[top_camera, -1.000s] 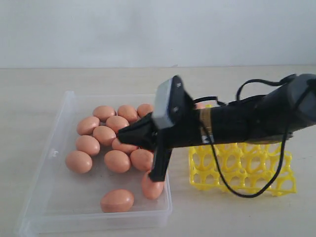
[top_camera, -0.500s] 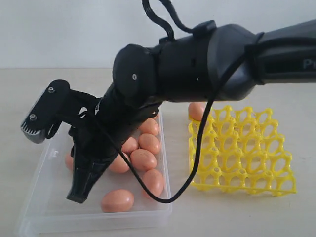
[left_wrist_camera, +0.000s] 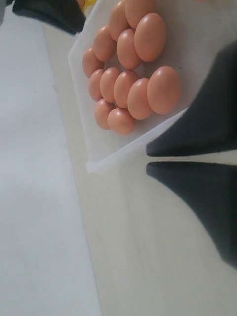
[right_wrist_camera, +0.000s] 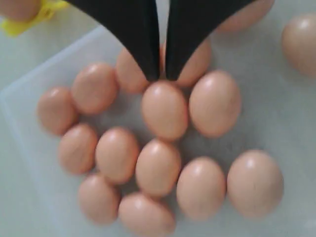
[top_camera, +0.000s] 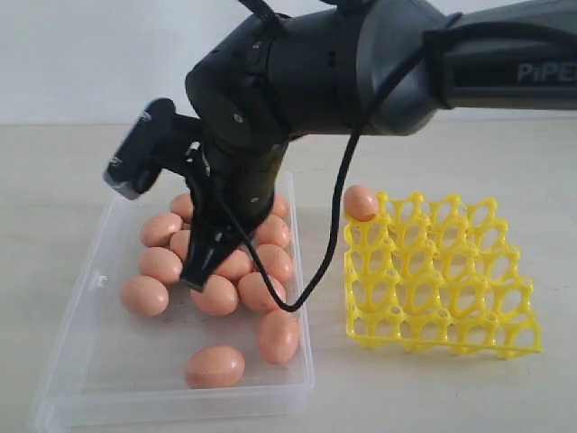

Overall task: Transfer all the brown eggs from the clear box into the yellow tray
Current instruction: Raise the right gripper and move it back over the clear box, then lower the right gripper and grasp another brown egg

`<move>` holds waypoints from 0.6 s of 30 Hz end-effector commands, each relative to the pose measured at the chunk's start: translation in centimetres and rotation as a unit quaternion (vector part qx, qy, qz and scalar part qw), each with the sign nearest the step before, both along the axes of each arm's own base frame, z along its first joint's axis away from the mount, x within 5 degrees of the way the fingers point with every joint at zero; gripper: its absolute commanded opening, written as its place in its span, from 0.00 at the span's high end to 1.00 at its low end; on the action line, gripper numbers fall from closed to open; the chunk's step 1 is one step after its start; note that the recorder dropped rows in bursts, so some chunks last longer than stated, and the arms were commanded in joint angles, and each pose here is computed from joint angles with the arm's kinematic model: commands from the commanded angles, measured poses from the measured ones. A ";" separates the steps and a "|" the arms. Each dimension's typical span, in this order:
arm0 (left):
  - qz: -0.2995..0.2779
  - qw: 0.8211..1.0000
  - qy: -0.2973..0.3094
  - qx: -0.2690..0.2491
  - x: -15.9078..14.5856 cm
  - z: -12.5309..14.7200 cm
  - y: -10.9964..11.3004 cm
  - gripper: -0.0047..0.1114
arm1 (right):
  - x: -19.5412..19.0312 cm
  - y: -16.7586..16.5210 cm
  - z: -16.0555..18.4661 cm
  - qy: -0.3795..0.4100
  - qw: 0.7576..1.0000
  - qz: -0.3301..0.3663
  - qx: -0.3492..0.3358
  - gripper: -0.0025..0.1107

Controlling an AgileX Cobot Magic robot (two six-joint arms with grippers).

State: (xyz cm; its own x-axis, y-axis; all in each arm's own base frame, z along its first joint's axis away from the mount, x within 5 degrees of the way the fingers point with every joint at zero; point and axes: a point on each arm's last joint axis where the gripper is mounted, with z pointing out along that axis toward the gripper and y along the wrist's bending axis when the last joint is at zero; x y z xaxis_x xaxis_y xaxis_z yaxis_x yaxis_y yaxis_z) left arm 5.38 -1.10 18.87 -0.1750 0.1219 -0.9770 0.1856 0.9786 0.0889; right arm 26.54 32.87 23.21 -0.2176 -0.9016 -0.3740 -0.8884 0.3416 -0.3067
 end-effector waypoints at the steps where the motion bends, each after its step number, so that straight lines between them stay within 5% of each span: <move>1: -0.003 1.000 -0.001 0.001 0.0 -0.1 0.0 0.93 | -0.6 -1.4 -2.3 0.189 0.979 -0.023 -0.066 0.71; 3: -0.003 1.000 -0.001 0.001 0.0 -0.1 0.0 0.93 | -0.7 -0.7 -3.1 0.211 0.977 -0.001 -0.043 0.37; 4: -0.003 1.000 -0.001 0.001 0.0 -0.1 0.0 0.93 | -0.6 -0.5 -3.2 0.208 0.977 0.000 -0.036 0.33; 10: -0.003 1.000 -0.002 0.001 0.0 -0.1 0.0 0.93 | 0.4 0.8 -3.5 0.171 0.985 0.024 -0.003 0.49; 18: -0.003 1.000 -0.002 0.001 0.0 -0.1 0.0 0.93 | 2.1 2.8 -5.1 0.171 0.985 0.033 -0.010 0.49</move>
